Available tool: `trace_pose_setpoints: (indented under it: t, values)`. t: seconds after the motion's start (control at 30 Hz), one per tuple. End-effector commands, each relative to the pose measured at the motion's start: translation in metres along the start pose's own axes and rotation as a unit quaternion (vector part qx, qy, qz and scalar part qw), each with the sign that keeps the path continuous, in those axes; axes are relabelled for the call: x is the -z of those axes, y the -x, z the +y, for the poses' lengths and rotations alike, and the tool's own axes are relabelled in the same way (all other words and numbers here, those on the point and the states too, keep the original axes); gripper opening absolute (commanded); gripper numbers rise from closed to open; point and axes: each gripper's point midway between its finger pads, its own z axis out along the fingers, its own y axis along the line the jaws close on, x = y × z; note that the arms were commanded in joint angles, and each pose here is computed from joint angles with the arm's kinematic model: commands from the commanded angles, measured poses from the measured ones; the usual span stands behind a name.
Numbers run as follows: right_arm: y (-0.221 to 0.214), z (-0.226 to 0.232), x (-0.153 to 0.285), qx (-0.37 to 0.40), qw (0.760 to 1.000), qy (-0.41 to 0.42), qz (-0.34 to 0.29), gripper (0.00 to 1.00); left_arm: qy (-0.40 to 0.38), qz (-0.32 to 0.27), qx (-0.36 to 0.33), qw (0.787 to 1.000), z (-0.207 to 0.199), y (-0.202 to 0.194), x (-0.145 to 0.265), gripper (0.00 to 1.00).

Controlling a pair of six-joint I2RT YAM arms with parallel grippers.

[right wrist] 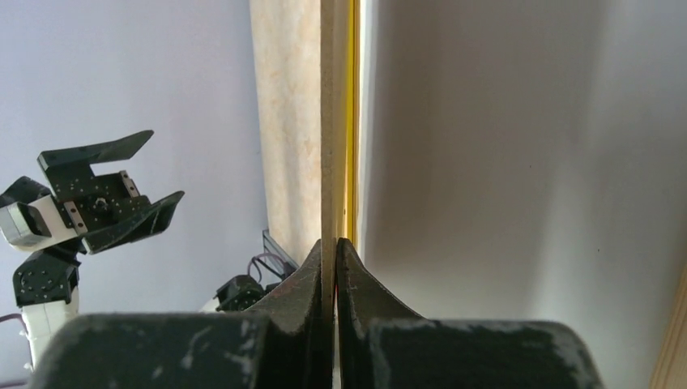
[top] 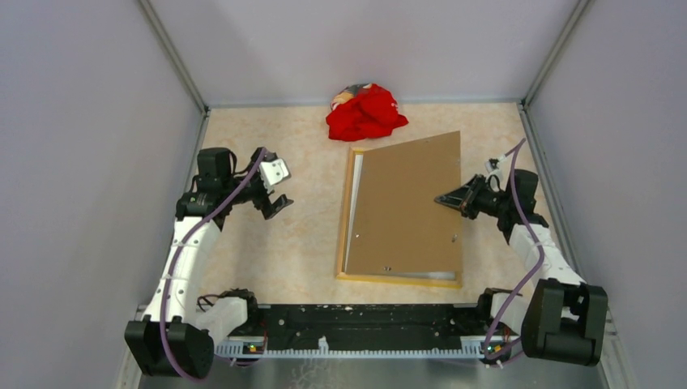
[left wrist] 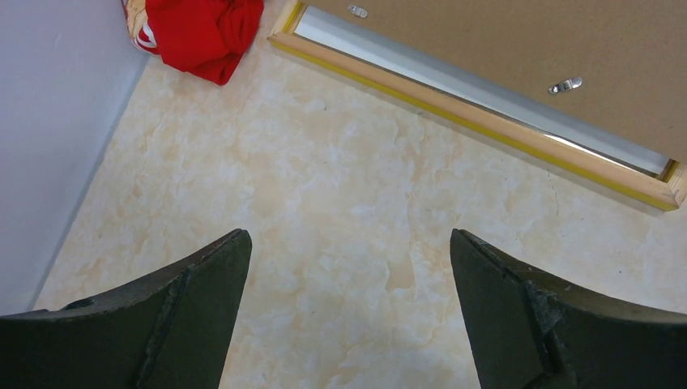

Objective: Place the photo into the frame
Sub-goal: Place the photo frame item in the photo frame.

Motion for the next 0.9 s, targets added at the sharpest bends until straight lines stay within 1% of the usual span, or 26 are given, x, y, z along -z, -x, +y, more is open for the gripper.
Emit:
trace_pose_setpoints:
  t: [0.0,0.43,0.87]
  values:
    - [0.02,0.027,0.001,0.056,0.997,0.053,-0.019,0.0,0.011,-0.018,-0.022,1.0,0.005,0.01,0.002,0.99]
    - [0.025,0.016,-0.008,0.053,0.997,0.047,-0.011,0.0,0.012,-0.019,-0.01,1.0,0.007,0.01,0.001,0.99]
    - [0.021,0.014,-0.018,0.054,0.997,0.047,0.005,0.0,0.014,-0.014,-0.017,1.0,0.005,0.005,0.001,0.99]
